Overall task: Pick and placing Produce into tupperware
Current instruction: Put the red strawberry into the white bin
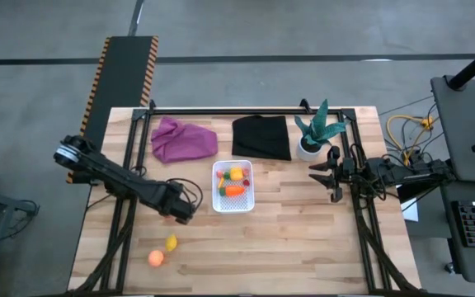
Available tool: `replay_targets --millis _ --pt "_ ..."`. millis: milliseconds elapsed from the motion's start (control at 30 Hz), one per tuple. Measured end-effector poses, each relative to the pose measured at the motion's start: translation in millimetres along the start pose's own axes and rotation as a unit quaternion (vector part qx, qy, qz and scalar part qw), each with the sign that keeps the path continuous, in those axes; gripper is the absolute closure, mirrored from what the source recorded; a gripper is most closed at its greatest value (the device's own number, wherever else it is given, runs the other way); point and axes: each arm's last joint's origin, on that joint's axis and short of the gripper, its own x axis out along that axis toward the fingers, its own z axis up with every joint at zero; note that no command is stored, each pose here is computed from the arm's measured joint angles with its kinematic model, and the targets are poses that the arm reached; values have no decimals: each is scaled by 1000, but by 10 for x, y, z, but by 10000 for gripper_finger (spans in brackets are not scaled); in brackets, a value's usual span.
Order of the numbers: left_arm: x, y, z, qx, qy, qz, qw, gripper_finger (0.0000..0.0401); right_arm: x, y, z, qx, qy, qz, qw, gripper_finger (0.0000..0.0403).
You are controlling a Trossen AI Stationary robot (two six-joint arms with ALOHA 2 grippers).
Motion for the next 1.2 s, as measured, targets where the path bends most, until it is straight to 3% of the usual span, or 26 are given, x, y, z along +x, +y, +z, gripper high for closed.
replay_targets --millis 367,867,1200 --pt "245 -89 -59 8 20 63 998 20 0 0 0 -1 0 0 1000 280" --pt "350 -37 -62 31 26 81 996 21 0 0 0 -1 0 0 1000 280" --pt "345 -35 -68 32 34 56 997 91 0 0 -1 -1 0 0 1000 280"
